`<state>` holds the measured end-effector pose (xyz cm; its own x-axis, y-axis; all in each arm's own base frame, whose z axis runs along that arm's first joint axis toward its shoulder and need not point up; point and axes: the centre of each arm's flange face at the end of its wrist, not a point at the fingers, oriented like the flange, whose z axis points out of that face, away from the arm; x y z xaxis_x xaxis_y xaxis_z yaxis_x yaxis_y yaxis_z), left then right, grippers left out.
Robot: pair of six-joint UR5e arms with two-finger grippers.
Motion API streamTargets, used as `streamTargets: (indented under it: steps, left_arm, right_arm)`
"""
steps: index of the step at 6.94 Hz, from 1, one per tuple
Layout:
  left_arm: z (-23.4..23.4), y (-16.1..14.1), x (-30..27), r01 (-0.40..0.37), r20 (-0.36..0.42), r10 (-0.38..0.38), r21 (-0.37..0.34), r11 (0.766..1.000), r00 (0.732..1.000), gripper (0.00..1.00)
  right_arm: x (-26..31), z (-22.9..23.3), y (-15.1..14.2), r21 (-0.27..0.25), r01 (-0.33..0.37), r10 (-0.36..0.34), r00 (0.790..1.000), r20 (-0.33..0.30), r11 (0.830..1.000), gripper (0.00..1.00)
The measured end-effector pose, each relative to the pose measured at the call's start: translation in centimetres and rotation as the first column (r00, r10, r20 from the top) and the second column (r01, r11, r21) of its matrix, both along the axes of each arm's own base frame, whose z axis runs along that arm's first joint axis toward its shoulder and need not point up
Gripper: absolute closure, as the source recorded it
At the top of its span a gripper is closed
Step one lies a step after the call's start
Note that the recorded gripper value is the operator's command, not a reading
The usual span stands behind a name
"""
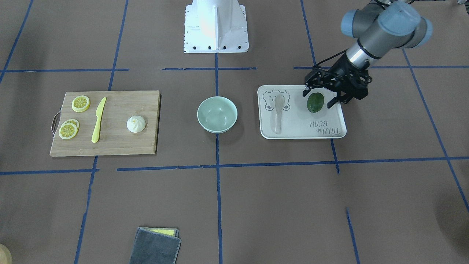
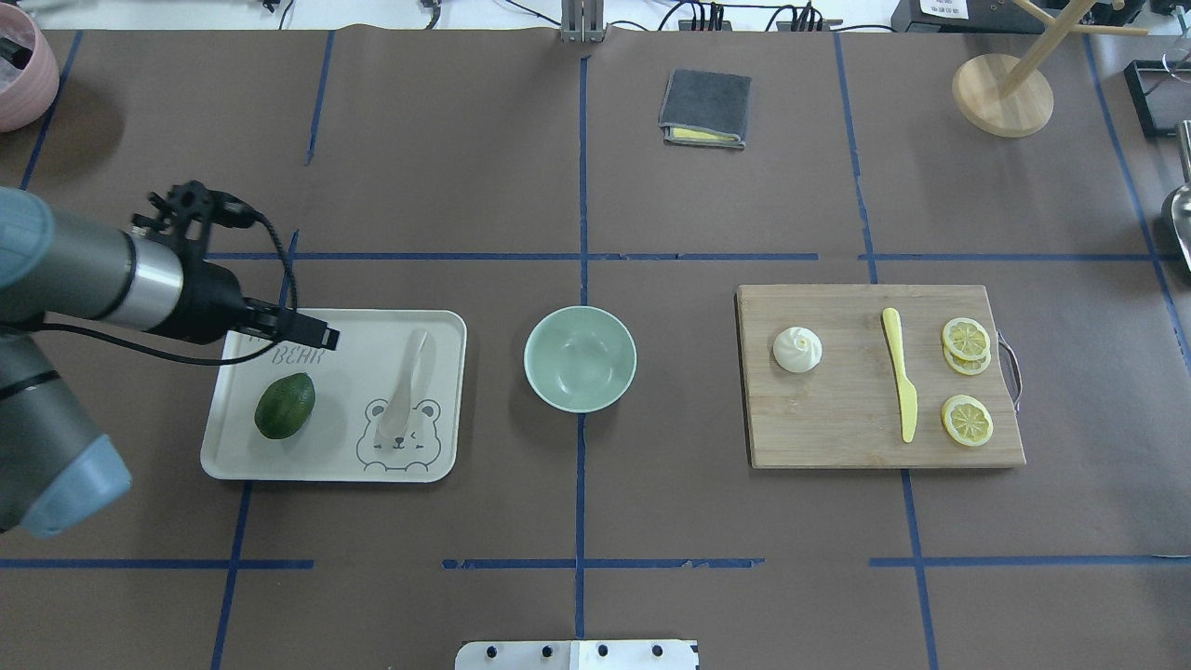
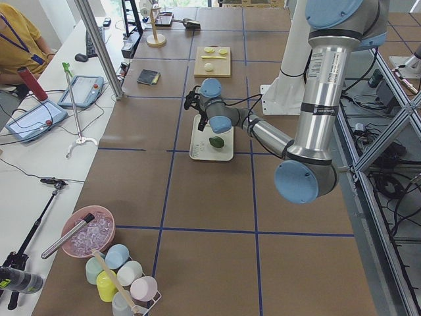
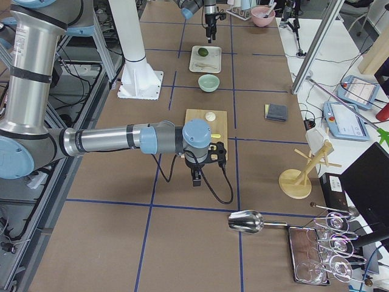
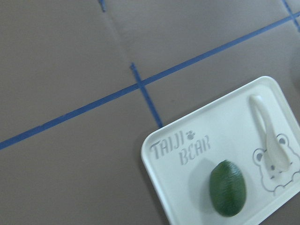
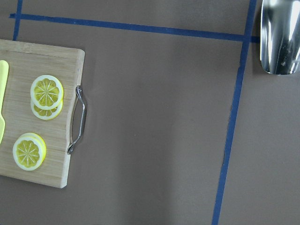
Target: Put spoon and bun in bowl
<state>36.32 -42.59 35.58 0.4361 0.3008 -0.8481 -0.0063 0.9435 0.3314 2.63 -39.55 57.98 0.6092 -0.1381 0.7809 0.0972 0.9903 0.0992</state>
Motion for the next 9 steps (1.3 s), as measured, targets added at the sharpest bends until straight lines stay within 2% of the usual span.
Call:
streamTargets:
  steps: [1,3,4,6,7,8,9]
  left_arm:
    - [-1.5,0.5,4.4,0.007,0.041,-0.006,-0.025,1.000,0.999,0.05]
    - [-2.9,1.4,11.3,0.015,0.147,-0.010,-0.033,0.999,0.989,0.20]
    - [-2.7,1.5,12.6,0.018,0.173,-0.013,-0.029,0.999,0.985,0.26]
    - [-1.9,1.4,13.2,0.021,0.200,-0.014,-0.033,0.999,0.980,0.26]
    - [-1.7,1.3,13.4,0.022,0.207,-0.014,-0.036,0.999,0.978,0.32]
    - [-1.4,1.1,13.7,0.021,0.215,-0.012,-0.037,0.999,0.977,0.52]
    - [-1.2,1.0,13.9,0.020,0.218,-0.011,-0.036,0.999,0.976,0.77]
  right_arm:
    - [0.0,0.1,0.0,-0.002,0.000,0.000,1.000,0.000,1.000,0.00]
    - [0.0,0.1,0.0,-0.006,-0.001,0.001,1.000,0.001,1.000,0.00]
    - [0.0,0.2,0.0,-0.007,-0.001,0.001,1.000,0.001,1.000,0.00]
    - [0.0,0.3,0.0,-0.009,-0.001,0.001,1.000,0.001,1.000,0.00]
    - [0.0,0.3,0.1,-0.010,-0.001,0.001,1.000,0.001,1.000,0.00]
    - [0.0,0.3,0.1,-0.011,0.000,0.000,1.000,0.001,1.000,0.00]
    - [-0.1,0.4,0.1,-0.011,0.000,0.000,1.000,0.001,1.000,0.00]
